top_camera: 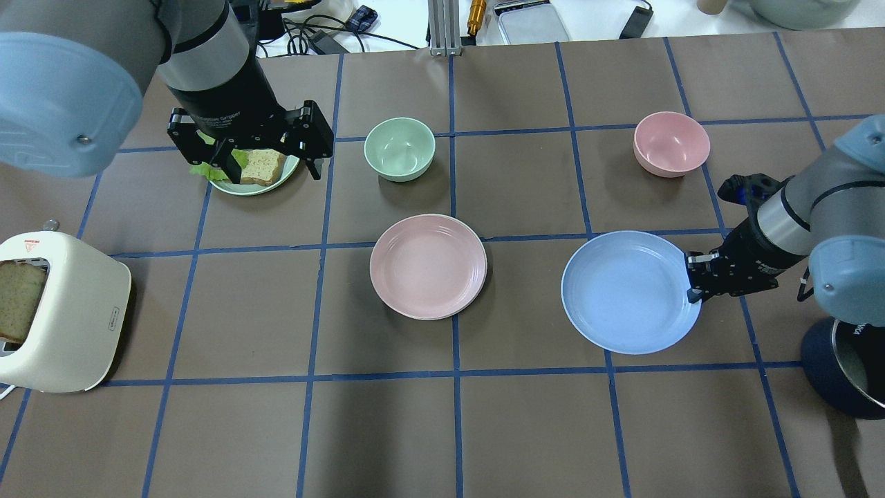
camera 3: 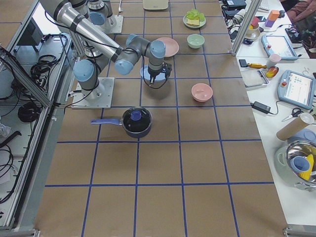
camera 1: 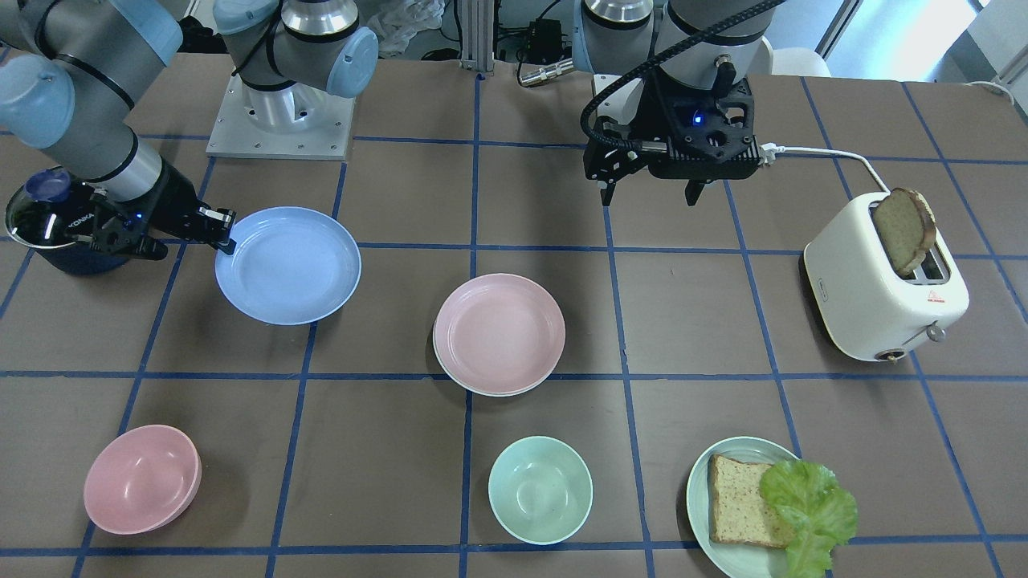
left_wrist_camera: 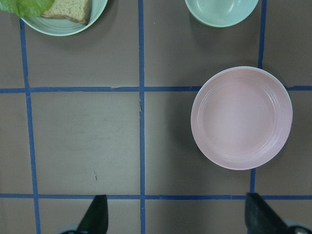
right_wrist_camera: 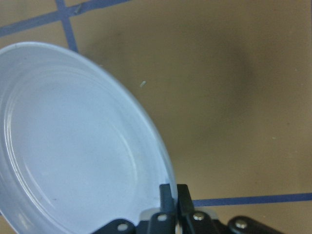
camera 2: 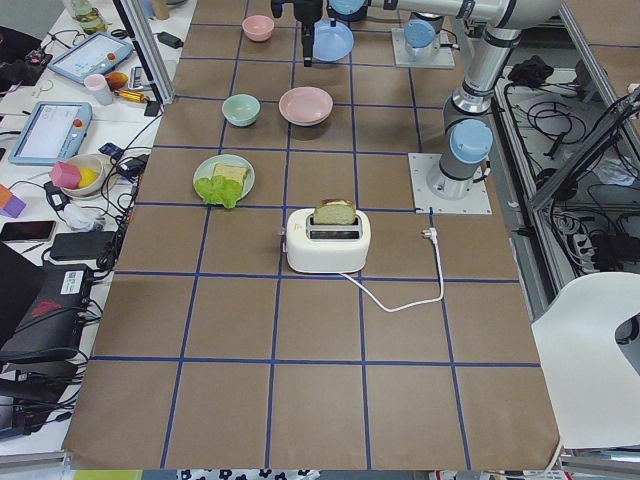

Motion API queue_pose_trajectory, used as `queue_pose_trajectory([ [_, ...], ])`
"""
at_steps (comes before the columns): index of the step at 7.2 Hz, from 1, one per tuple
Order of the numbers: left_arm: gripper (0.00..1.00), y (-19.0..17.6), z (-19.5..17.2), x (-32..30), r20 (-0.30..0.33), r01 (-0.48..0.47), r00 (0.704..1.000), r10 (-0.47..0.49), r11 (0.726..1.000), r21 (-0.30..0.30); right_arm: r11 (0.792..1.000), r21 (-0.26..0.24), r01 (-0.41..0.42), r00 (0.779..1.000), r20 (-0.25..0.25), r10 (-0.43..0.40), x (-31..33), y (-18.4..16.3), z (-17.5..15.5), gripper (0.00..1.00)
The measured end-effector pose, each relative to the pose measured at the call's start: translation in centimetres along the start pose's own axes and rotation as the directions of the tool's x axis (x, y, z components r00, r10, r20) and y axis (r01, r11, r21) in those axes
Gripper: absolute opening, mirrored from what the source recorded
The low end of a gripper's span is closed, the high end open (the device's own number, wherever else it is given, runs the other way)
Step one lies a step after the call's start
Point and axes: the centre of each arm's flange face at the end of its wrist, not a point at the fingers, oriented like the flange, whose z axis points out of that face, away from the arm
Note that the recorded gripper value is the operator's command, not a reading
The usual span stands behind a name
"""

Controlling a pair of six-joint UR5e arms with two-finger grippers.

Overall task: Stack three plates with pink and blue
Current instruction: 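Lift the light blue plate with the right gripper over the pink plate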

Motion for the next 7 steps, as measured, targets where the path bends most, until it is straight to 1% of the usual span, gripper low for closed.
queue_pose_trajectory([
  [1,1.0,-0.1,-0.1,-0.1,-0.001,0.002,1.0,-0.002,1.0,0.001,1.0,0.001,-0.029,0.999,0.027,0.029,-2.6,-0.4,-0.4,0.0],
  [2,1.0,-0.1,-0.1,-0.1,-0.002,0.003,1.0,-0.003,1.0,0.001,0.998,0.005,-0.062,0.997,0.038,0.061,-5.9,-0.7,0.3,0.0],
  [4,1.0,-0.1,-0.1,-0.2,-0.002,0.004,1.0,-0.004,1.0,0.002,0.991,0.04,-0.126,0.991,0.038,0.125,-13.7,-2.3,2.4,0.0],
  [6,1.0,-0.1,-0.1,-0.2,0.001,0.004,1.0,-0.004,1.0,0.002,0.983,0.057,-0.173,0.985,0.036,0.171,-21.3,-4.4,3.1,0.0],
  [7,1.0,0.0,-0.1,-0.2,0.001,0.004,1.0,-0.004,1.0,0.003,0.982,0.06,-0.182,0.983,0.032,0.18,-24.5,-4.4,4.0,0.0],
])
